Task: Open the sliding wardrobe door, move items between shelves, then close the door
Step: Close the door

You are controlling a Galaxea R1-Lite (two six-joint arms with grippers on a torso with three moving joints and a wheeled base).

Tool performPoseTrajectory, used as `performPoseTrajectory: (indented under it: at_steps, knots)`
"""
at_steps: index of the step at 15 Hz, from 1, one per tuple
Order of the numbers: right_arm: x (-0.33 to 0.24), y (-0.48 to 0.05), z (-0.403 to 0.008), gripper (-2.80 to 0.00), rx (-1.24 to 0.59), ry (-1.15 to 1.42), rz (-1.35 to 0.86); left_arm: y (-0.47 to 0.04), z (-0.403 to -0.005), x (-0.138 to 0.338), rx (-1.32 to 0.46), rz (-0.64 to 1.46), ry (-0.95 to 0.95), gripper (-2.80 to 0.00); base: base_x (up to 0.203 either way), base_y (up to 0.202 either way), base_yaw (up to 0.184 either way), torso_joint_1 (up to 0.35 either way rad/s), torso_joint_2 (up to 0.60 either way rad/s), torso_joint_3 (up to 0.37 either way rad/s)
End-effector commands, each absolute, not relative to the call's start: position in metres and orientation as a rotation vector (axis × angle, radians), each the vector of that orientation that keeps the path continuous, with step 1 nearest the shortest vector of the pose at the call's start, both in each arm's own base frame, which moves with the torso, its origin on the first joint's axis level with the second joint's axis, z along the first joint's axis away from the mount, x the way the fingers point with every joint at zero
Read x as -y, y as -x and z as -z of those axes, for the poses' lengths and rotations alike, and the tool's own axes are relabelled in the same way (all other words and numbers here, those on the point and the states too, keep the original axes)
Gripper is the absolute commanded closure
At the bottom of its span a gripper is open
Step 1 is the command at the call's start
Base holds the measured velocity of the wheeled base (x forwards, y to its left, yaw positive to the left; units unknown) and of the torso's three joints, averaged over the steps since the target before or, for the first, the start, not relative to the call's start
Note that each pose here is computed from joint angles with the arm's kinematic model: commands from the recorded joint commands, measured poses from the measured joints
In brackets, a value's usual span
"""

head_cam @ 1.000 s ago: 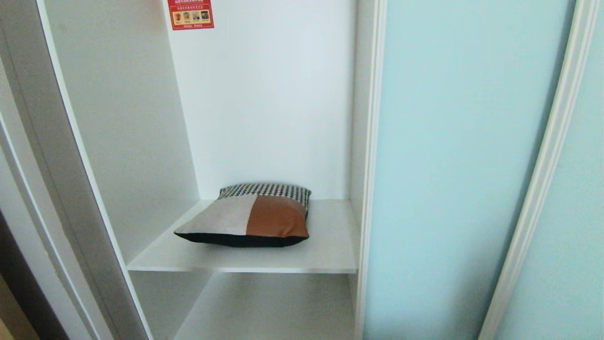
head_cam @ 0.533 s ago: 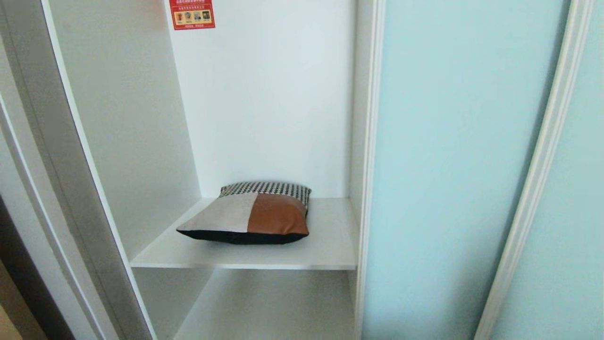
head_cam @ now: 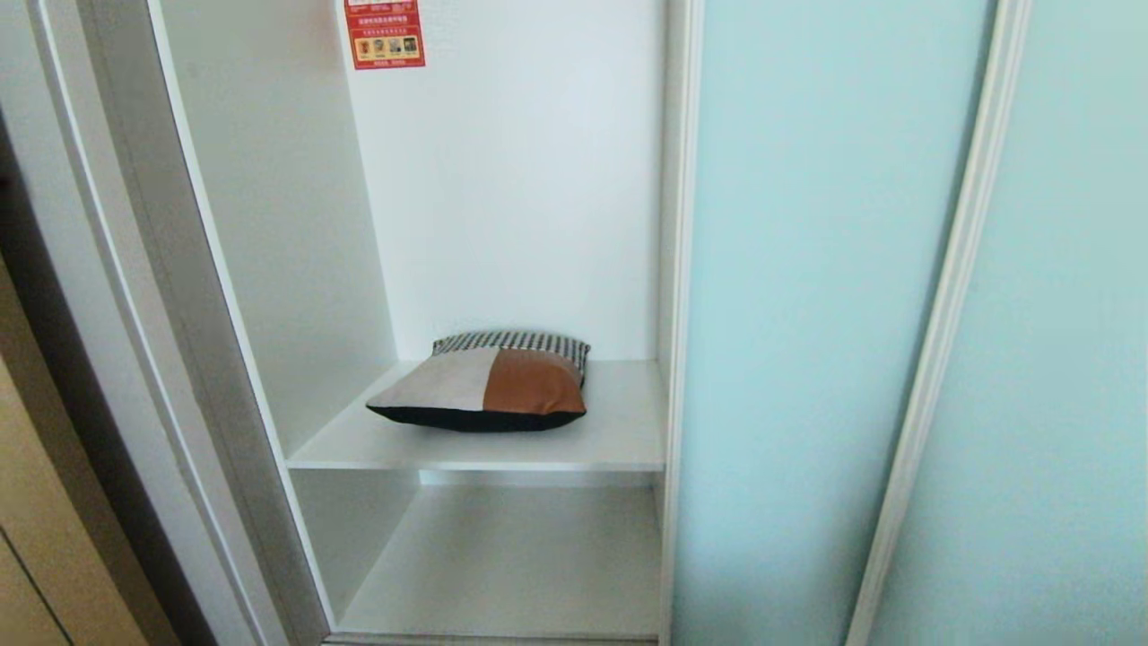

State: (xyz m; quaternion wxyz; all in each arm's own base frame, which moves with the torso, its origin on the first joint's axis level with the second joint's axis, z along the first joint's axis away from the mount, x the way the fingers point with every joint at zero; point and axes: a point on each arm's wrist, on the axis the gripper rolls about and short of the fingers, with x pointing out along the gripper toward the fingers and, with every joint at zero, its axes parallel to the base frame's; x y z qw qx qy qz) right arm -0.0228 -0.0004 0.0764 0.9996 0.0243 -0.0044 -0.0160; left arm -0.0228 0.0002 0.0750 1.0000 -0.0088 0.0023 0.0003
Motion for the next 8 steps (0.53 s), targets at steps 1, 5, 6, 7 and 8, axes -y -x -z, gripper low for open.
performPoseTrajectory:
  at_steps: [1, 5, 6, 7, 8]
  knots:
    - [0.0004, 0.0227, -0.0760, 0.00, 0.008, -0.048, 0.032, 0.0227, -0.0746, -0.0001, -0.006, 0.000, 0.018, 0.00, -0.193, 0.000, 0.001, 0.002, 0.00, 0.007]
    - [0.0004, 0.0226, -0.0760, 0.00, 0.007, -0.045, 0.032, 0.0227, -0.0746, -0.0001, -0.006, 0.000, 0.018, 0.00, -0.174, 0.000, 0.001, 0.000, 0.00, 0.002]
    - [0.0004, 0.0226, -0.0760, 0.00, 0.007, -0.046, 0.032, 0.0227, -0.0746, -0.0001, -0.006, 0.000, 0.018, 0.00, 0.000, 0.000, 0.000, 0.000, 0.00, 0.000]
    - [0.0005, 0.0226, -0.0760, 0.00, 0.007, -0.046, 0.031, 0.0227, -0.0746, -0.0001, -0.006, 0.000, 0.018, 0.00, 0.000, 0.000, 0.000, 0.000, 0.00, 0.000]
    - [0.0005, 0.0227, -0.0758, 0.00, 0.003, -0.041, 0.034, 0.0227, -0.0746, -0.0001, -0.006, 0.000, 0.018, 0.00, 0.000, 0.000, 0.000, 0.000, 0.00, 0.000]
